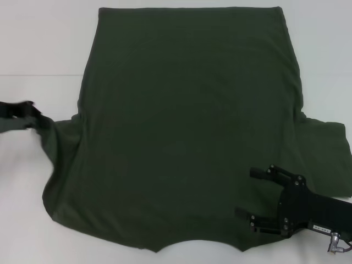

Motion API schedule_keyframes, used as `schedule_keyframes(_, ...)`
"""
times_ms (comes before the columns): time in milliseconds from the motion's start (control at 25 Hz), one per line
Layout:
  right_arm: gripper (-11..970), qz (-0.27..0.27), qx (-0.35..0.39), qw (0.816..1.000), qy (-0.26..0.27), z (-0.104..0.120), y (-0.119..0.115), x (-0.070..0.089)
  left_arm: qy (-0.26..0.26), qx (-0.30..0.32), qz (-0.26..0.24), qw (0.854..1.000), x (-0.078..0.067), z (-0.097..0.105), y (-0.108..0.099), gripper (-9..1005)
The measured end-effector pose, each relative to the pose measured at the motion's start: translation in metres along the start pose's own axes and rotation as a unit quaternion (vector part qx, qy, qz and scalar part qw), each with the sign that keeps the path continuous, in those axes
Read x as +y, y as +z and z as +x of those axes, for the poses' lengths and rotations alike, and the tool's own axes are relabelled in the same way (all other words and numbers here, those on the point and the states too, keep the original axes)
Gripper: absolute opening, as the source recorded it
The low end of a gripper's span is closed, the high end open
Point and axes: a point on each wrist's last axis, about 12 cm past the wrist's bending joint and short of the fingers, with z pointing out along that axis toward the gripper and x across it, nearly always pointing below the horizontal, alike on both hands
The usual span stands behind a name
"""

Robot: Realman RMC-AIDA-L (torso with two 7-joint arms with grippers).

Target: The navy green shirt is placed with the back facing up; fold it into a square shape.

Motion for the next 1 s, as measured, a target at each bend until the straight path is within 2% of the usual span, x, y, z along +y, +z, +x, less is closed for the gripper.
schedule_keyframes(200, 941, 0.001, 0.001, 1.0, 0.0, 0.0, 0.0, 0.0, 0.015, 0.013, 0.02, 1.0, -0.022, 0.011, 0.024, 29)
schedule_keyframes(400, 941, 0.001, 0.001, 1.0, 0.0, 0.0, 0.001, -0.001, 0.065, 0.022, 0.015, 0.998, -0.054, 0.022, 0.056, 32)
schedule_keyframes(560, 940, 0.001, 0.0, 1.0, 0.001, 0.0, 0.001, -0.001, 0.092, 0.033, 0.017, 0.995, -0.072, 0.028, 0.071, 33)
schedule_keyframes(720, 940, 0.003, 0.002, 1.0, 0.003, 0.001, -0.001, 0.0, 0.099, 0.042, 0.021, 0.994, -0.079, 0.034, 0.078, 48)
schedule_keyframes(1000, 941, 0.005, 0.003, 1.0, 0.005, 0.002, -0.001, 0.001, 0.095, 0.059, 0.027, 0.993, -0.076, 0.045, 0.086, 112)
